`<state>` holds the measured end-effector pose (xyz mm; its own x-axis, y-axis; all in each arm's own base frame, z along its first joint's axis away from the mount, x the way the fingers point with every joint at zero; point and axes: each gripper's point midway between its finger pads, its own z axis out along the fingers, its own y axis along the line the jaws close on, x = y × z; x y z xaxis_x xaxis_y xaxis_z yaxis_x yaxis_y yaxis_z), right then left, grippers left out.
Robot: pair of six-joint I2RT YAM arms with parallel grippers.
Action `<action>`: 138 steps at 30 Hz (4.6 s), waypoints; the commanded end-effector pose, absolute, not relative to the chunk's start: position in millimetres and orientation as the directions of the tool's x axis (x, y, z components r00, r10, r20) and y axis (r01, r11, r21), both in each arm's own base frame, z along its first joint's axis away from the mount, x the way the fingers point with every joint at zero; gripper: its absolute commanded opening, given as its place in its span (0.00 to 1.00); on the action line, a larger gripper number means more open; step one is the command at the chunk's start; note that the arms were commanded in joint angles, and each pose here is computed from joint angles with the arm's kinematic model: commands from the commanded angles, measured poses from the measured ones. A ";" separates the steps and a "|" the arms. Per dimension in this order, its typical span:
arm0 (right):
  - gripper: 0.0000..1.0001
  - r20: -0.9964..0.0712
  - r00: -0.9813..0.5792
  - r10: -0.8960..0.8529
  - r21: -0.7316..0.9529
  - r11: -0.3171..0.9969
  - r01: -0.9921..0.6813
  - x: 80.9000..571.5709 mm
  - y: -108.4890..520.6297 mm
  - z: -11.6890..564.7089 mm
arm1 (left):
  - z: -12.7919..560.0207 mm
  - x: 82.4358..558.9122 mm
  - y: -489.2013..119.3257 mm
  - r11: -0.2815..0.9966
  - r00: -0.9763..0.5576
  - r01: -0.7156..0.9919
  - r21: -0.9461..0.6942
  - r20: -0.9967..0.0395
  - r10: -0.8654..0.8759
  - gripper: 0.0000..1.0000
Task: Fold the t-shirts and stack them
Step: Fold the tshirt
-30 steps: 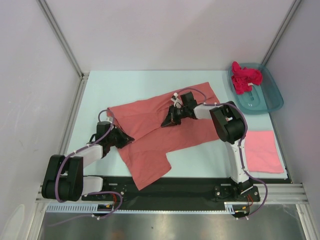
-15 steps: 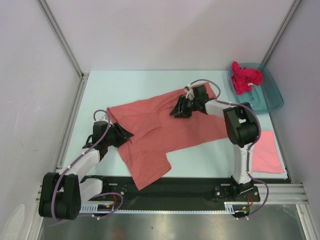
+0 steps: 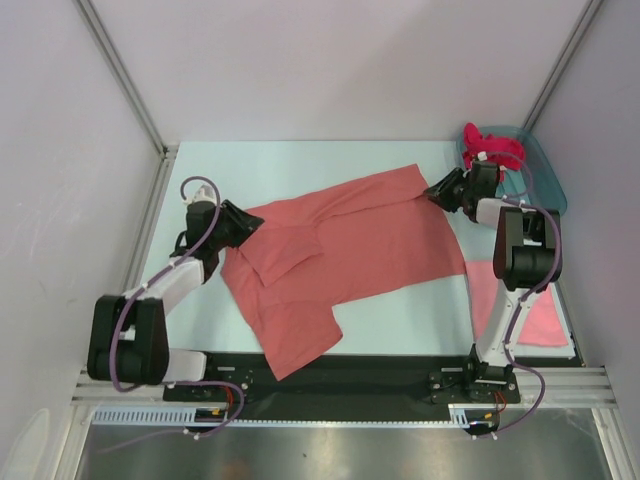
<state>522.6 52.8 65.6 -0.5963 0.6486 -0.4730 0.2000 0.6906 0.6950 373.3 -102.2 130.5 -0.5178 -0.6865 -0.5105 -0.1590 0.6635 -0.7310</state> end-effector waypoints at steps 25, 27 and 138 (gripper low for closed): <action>0.44 -0.447 -0.470 0.761 0.718 0.618 0.319 555.3 43.4 35.8 | 143.8 429.2 -84.6 0.625 -0.474 -0.118 -0.772 -0.509 -0.718 0.41; 0.43 -0.459 -0.480 0.747 0.701 0.637 0.320 557.3 46.4 35.4 | 144.0 428.9 -84.7 0.626 -0.475 -0.115 -0.772 -0.511 -0.717 0.41; 0.73 -0.572 -0.772 0.277 0.416 0.909 0.018 272.5 119.5 152.6 | 31.3 96.2 -123.0 0.828 -0.749 -0.459 -0.322 -0.360 -0.556 0.56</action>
<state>268.0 117.7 148.9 -0.7818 0.2718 -0.5612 0.0397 0.9199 0.3902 94.6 -131.9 36.1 -0.7950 -0.4954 -0.3500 -0.3879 0.8588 -0.3346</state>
